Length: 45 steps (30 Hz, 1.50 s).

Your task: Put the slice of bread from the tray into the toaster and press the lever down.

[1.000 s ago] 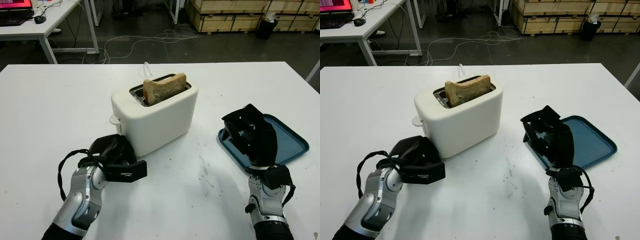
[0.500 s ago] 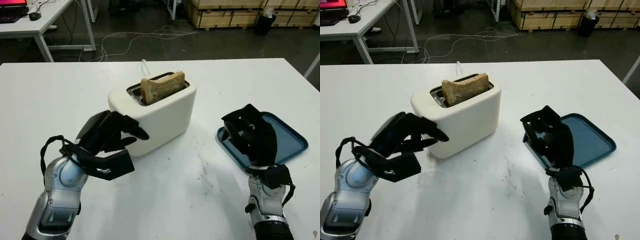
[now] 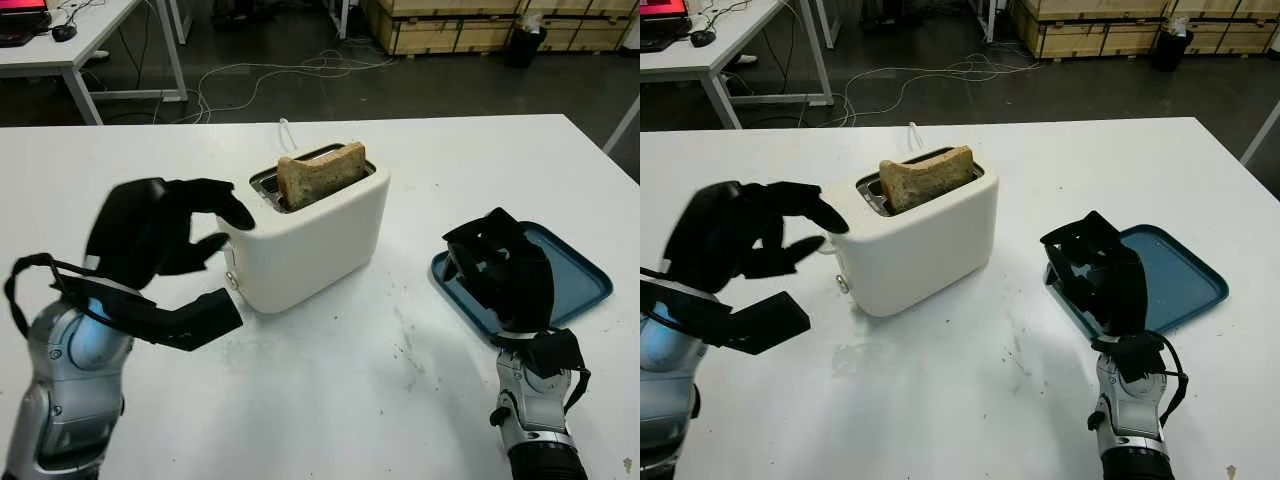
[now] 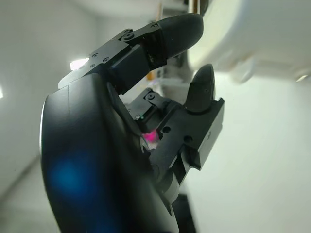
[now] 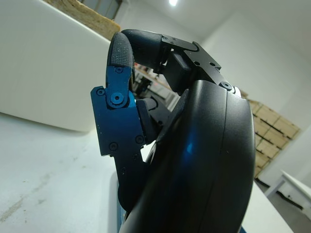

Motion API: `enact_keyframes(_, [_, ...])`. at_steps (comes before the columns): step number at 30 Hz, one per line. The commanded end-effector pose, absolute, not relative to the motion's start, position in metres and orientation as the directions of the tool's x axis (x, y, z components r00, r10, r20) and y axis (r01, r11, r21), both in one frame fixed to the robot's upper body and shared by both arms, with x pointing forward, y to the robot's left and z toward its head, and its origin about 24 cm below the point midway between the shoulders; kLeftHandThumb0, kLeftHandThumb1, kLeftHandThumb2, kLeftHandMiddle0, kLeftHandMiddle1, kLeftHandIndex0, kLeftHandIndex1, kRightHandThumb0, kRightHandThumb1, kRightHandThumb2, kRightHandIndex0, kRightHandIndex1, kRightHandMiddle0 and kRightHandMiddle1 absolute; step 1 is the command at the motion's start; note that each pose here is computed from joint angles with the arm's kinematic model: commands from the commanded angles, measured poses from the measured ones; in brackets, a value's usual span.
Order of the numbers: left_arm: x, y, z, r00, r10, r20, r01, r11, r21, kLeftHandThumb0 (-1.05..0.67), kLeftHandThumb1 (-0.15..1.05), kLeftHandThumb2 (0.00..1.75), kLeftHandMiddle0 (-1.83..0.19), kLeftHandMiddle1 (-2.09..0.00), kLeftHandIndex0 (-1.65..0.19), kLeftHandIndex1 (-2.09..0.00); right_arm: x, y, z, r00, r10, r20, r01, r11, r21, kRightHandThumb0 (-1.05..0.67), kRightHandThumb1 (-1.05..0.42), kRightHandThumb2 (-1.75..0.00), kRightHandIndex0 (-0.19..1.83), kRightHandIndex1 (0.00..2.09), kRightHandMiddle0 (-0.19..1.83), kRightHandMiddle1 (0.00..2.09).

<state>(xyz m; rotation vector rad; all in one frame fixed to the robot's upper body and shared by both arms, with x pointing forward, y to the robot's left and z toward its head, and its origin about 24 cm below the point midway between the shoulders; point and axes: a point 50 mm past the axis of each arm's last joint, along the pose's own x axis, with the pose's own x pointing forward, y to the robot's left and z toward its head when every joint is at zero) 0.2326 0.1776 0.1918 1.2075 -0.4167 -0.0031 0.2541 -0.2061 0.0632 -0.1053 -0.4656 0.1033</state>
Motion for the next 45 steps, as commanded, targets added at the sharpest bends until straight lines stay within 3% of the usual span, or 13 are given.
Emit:
enact_keyframes(1, [0.237, 0.183, 0.193, 0.928, -0.198, 0.316, -0.25, 0.299, 0.921, 0.19, 0.73, 0.03, -0.98, -1.7, -1.21, -0.29, 0.255, -0.205, 0.064, 0.887, 0.122, 0.445, -0.074, 0.99, -0.123, -0.38, -0.92, -0.3, 0.95, 1.75, 0.62, 1.75])
enact_keyframes(6, [0.246, 0.19, 0.186, 0.953, -0.179, 0.244, -0.203, 0.223, 0.954, 0.17, 0.74, 0.0, -1.06, -1.52, -1.24, -0.13, 0.256, -0.205, 0.065, 0.886, 0.122, 0.448, -0.074, 0.99, -0.123, -0.37, -0.92, -0.3, 0.96, 1.75, 0.63, 1.75])
enact_keyframes(14, [0.253, 0.191, 0.176, 0.973, -0.188, 0.13, -0.093, 0.194, 0.977, 0.11, 0.83, 0.01, -1.12, -1.34, -1.09, 0.0, 0.257, -0.205, 0.066, 0.885, 0.126, 0.449, -0.077, 0.989, -0.125, -0.37, -0.92, -0.3, 0.95, 1.75, 0.63, 1.75])
enact_keyframes(28, [0.259, 0.185, 0.163, 0.97, -0.235, 0.057, -0.011, 0.194, 0.981, 0.11, 0.85, 0.01, -1.08, -1.45, -1.06, 0.0, 0.257, -0.205, 0.066, 0.883, 0.125, 0.452, -0.077, 0.989, -0.124, -0.38, -0.92, -0.3, 0.95, 1.75, 0.63, 1.75])
enact_keyframes(45, [0.258, 0.185, 0.162, 0.972, -0.228, 0.064, -0.014, 0.213, 0.977, 0.13, 0.87, 0.0, -1.05, -1.53, -1.05, 0.0, 0.257, -0.205, 0.065, 0.885, 0.126, 0.449, -0.078, 0.989, -0.124, -0.37, -0.92, -0.3, 0.95, 1.75, 0.63, 1.75])
